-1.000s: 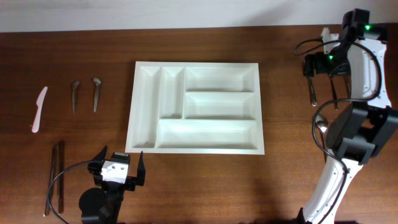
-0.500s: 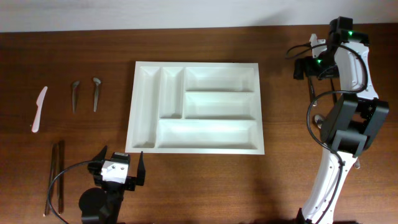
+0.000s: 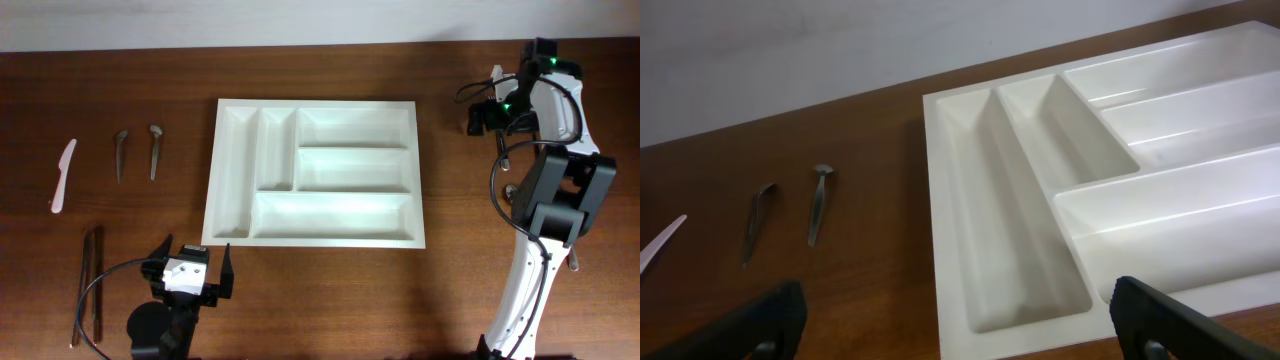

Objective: Pack container
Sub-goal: 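Move the right gripper over the leftmost fork on the right, then lower the right gripper and close it on the fork handle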

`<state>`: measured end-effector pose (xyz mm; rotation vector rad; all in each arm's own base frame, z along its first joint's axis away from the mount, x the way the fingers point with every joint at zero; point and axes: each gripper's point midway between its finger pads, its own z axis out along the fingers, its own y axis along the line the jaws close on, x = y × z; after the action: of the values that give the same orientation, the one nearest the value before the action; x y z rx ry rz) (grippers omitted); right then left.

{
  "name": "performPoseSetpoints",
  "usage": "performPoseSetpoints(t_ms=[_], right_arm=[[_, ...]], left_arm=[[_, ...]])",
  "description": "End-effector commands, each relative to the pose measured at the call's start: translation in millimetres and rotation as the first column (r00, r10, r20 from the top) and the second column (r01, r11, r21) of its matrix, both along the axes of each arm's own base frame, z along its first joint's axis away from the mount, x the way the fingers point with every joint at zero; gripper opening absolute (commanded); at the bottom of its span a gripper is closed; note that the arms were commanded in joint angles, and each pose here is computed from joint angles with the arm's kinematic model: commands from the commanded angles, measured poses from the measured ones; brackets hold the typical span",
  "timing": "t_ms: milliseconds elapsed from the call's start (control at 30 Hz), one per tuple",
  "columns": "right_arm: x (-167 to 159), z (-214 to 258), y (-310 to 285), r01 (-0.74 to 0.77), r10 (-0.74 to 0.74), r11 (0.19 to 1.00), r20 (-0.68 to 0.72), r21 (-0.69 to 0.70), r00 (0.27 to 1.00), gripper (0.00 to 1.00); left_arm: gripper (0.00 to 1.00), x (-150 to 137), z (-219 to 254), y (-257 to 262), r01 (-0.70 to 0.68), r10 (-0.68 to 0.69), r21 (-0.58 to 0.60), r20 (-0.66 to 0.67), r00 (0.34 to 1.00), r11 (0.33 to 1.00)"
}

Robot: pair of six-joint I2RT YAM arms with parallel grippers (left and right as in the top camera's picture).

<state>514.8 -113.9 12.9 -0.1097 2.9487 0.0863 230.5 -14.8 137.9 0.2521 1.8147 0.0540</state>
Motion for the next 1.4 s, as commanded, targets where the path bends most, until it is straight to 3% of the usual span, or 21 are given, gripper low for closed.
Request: performPoseSetpoints(t_ms=[0, 600, 800, 900, 1100, 1367], right_arm=[[7.4, -0.1, -3.0, -0.013, 0.013, 1.0, 0.02, -0.028, 1.0, 0.99], [5.7, -27.9, -7.3, -0.013, 0.012, 0.999, -0.018, -0.046, 1.0, 1.0], [4.4, -28.1, -11.5, -0.007, 0.005, 0.998, -0.024, -0.067, 1.0, 0.79], [4.2, -28.2, -11.3, -0.007, 0.005, 0.998, -0.025, -0.067, 1.0, 0.76], [0.9, -28.7, -10.5, -0.008, 0.005, 0.998, -0.039, -0.063, 0.999, 0.48], [-3.9, -29.3, -15.3, -0.005, 0.0, 0.996, -0.061, -0.092, 0.998, 0.39]], left_arm=[[0.99, 0.0, -0.4, 2.4, -0.009, 0.009, 0.014, 0.004, 1.0, 1.0], [0.99, 0.0, -0.5, 2.4, -0.009, 0.009, 0.014, 0.004, 1.0, 1.0], [0.99, 0.0, -0.5, 2.4, -0.009, 0.009, 0.014, 0.004, 1.0, 1.0], [0.99, 0.0, -0.4, 2.4, -0.009, 0.009, 0.014, 0.004, 1.0, 1.0], [0.99, 0.0, -0.4, 2.4, -0.009, 0.009, 0.014, 0.004, 1.0, 1.0], [0.99, 0.0, -0.4, 2.4, -0.009, 0.009, 0.014, 0.004, 1.0, 1.0]])
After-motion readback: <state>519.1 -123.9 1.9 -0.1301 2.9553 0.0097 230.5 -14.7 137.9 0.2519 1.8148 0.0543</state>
